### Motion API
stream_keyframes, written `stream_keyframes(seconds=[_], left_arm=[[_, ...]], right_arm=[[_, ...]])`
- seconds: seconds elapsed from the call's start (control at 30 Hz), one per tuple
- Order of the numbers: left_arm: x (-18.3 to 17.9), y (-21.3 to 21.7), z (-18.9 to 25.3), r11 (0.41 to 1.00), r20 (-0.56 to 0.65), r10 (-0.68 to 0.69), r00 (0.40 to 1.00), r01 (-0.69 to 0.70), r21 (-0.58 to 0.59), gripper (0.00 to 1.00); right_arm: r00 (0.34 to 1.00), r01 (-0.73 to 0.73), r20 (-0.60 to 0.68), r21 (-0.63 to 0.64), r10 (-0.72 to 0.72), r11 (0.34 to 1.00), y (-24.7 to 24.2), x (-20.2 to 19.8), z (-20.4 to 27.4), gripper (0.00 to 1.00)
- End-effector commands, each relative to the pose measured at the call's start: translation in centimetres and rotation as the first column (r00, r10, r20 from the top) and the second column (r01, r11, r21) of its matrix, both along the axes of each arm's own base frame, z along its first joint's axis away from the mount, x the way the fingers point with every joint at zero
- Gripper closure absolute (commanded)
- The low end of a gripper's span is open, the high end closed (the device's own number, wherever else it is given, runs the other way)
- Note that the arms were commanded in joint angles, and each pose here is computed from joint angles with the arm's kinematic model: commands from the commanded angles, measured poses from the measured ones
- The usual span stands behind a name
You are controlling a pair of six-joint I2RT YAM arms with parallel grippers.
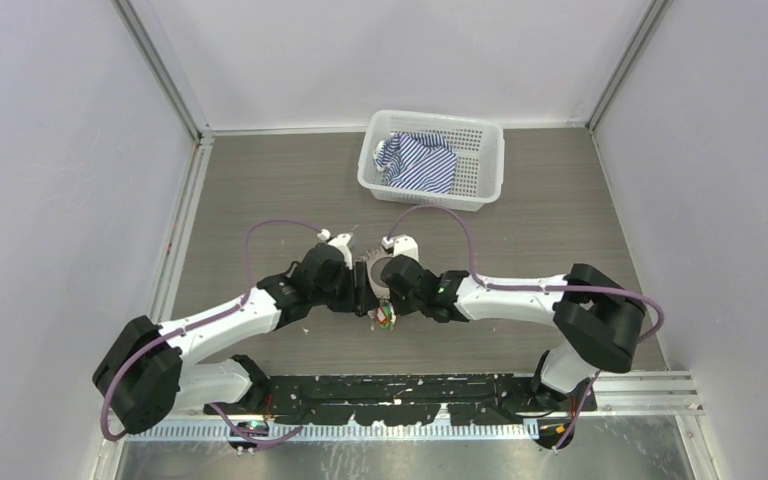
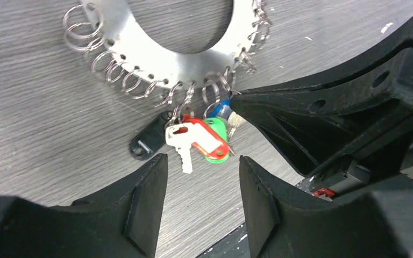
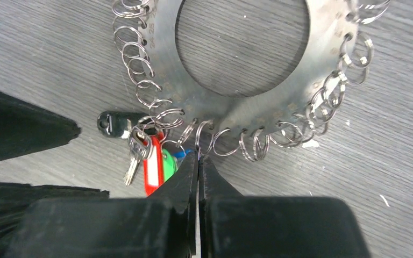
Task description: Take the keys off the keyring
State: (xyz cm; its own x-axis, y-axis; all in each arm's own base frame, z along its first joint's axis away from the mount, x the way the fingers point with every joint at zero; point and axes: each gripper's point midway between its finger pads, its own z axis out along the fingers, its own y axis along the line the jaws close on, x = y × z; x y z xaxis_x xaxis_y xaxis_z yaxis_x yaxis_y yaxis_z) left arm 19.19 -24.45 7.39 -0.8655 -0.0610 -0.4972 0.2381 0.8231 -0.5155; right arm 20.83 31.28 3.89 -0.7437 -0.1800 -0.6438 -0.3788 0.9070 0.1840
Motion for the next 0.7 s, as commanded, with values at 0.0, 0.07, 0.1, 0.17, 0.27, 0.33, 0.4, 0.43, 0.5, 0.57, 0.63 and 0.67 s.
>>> stream_keyframes(seconds=[0.0,0.07,0.1,0.17,0.27,0.33,0.4,0.43,0.5,0.57,0.63,0.67], left_arm=[[1.0,-2.3,4.1,0.987,0.147,-0.088,0.985,0.107,-0.124,0.47],[1.1,-2.8,5.5,0.977,0.203,-0.111,0.973,0.144,-0.158,0.48],[1.1,-2.9,6.2,0.973,0.225,-0.116,0.967,0.156,-0.169,0.49],[1.4,-3.3,7.8,0.963,0.29,-0.127,0.949,0.187,-0.192,0.5],[1.3,-3.6,9.8,0.947,0.37,-0.148,0.917,0.239,-0.215,0.51],[1.2,-3.8,10.6,0.936,0.414,-0.161,0.896,0.272,-0.225,0.54],[1.1,-3.9,11.3,0.926,0.454,-0.161,0.876,0.293,-0.238,0.55],[1.0,-4.0,12.0,0.917,0.485,-0.161,0.86,0.311,-0.248,0.55],[0.8,-4.0,12.5,0.907,0.522,-0.166,0.836,0.337,-0.251,0.56],[0.5,-3.8,12.3,0.904,0.55,-0.183,0.815,0.36,-0.232,0.59],[0.4,-3.6,11.9,0.901,0.569,-0.199,0.798,0.377,-0.213,0.58],[0.1,-3.7,11.8,0.893,0.581,-0.217,0.784,0.4,-0.206,0.55]], right_arm=[[0.998,-0.026,0.065,0.068,0.022,0.997,0.4,0.7,6.0,0.99],[0.998,-0.049,0.048,0.099,0.045,0.994,0.3,0.5,7.3,0.99],[0.997,-0.071,0.038,0.11,0.067,0.991,0.2,0.3,7.9,0.99],[0.992,-0.121,0.04,0.136,0.117,0.983,0.2,-0.2,9.3,0.99],[0.978,-0.209,0.032,0.157,0.207,0.965,-0.2,-1.2,10.9,0.99],[0.959,-0.281,0.034,0.189,0.28,0.941,-0.2,-2.2,12.2,0.99],[0.946,-0.324,0.04,0.215,0.323,0.921,-0.4,-2.9,13.1,0.99],[0.943,-0.332,0.039,0.219,0.331,0.918,-0.6,-3.1,13.5,0.99],[0.937,-0.347,0.039,0.231,0.347,0.909,-1.0,-3.3,14.3,0.99],[0.932,-0.36,0.045,0.238,0.361,0.902,-1.5,-3.5,15.0,0.99],[0.93,-0.366,0.051,0.236,0.365,0.9,-1.9,-3.5,15.5,0.99],[0.93,-0.366,0.051,0.238,0.365,0.9,-2.1,-3.5,15.7,0.99]])
